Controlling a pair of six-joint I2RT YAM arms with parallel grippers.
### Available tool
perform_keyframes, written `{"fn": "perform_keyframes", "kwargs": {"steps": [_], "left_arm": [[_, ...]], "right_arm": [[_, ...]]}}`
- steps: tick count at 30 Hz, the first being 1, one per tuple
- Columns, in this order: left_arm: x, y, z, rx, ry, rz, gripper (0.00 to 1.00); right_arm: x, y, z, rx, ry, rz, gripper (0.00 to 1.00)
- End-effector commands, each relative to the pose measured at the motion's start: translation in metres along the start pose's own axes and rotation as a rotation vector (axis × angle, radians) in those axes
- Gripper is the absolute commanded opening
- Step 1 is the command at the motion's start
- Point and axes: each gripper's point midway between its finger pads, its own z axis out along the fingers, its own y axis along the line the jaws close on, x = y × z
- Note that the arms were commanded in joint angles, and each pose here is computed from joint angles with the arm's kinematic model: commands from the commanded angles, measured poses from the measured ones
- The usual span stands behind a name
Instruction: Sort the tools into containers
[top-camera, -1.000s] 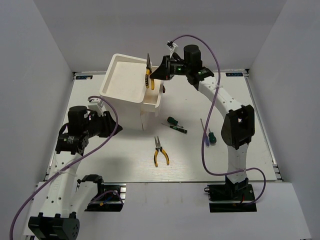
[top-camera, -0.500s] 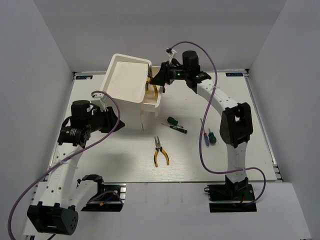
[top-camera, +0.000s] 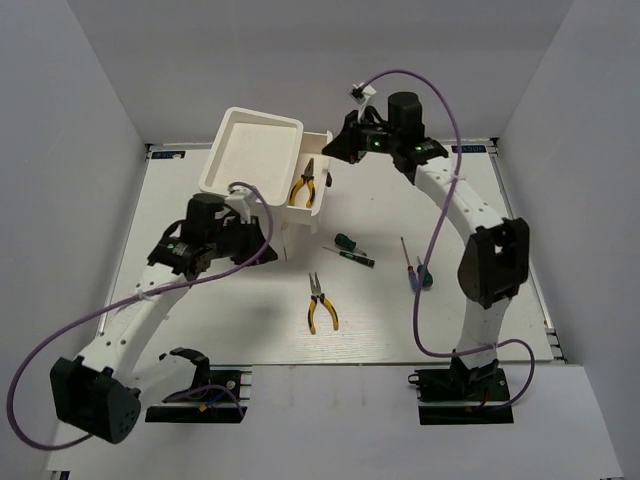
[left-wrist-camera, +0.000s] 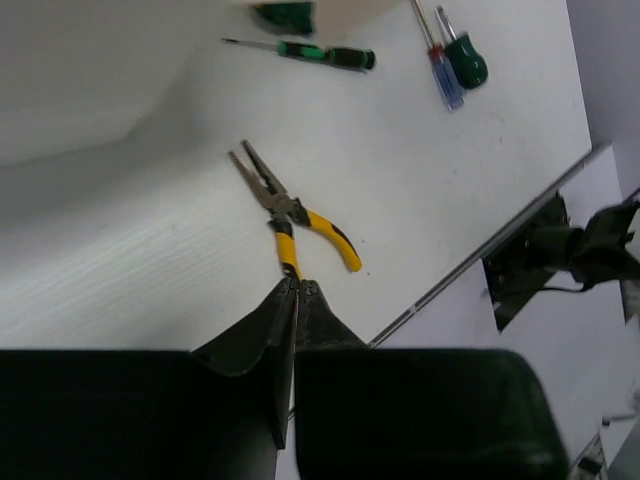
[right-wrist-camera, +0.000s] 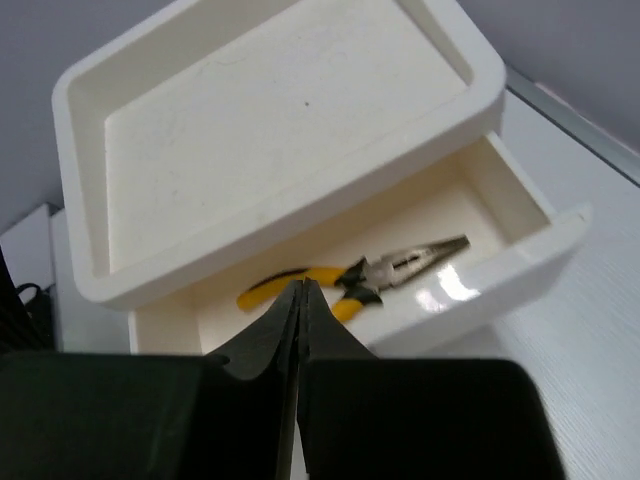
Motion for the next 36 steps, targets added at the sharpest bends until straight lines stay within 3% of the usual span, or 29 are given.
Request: {"fn": "perform_keyframes", "kwargs": {"steps": [1,3,4,5,7,10,12,15,22,31,34,35,36], "left_arm": [[0.002,-0.026,0.021,0.03,0.025,0.031,0.15],[0.016,-0.036,0.036,0.02,0.082,0.045,0.15],[0.031,-0.045,0.05,-0.005,0.127,0.064,0.17],[0.036,-0.05,0.056,-0.018,0.141,0.077,0.24],[0.058,-0.059,0.064,-0.073,0.201,0.117,0.32],[0.091,-0.056,0.077,-0.152,0.291,0.178,0.54],[0.115,-0.036,0.088,-0.237,0.358,0.191,0.6],[0.12,-0.024,0.103,-0.313,0.352,0.202,0.64],[0.127,-0.01,0.136,-0.418,0.365,0.2,0.66],[0.147,-0.003,0.149,-0.42,0.411,0.205,0.55],[0.152,0.0,0.146,-0.434,0.422,0.216,0.45],[0.155,0.003,0.145,-0.44,0.431,0.217,0.35],[0.157,0.003,0.143,-0.45,0.436,0.229,0.32]], "right_arm": [[-0.023,0.005,-0.048,0.17,-0.013,-0.169,0.0],[0.015,-0.012,-0.063,0.237,0.052,-0.181,0.05],[0.01,-0.019,-0.082,0.31,0.042,-0.218,0.28],[0.032,-0.032,-0.089,0.37,0.088,-0.204,0.47],[0.056,-0.044,-0.104,0.418,0.134,-0.178,0.49],[0.09,-0.044,-0.128,0.442,0.193,-0.105,0.5],[0.113,-0.048,-0.141,0.464,0.219,-0.053,0.5],[0.122,-0.046,-0.153,0.472,0.211,-0.011,0.5],[0.131,-0.04,-0.166,0.46,0.2,0.039,0.5],[0.133,-0.045,-0.183,0.487,0.178,0.079,0.5],[0.135,-0.047,-0.187,0.495,0.17,0.099,0.5],[0.137,-0.047,-0.187,0.494,0.17,0.11,0.5],[0.136,-0.047,-0.188,0.492,0.169,0.112,0.5]]}}
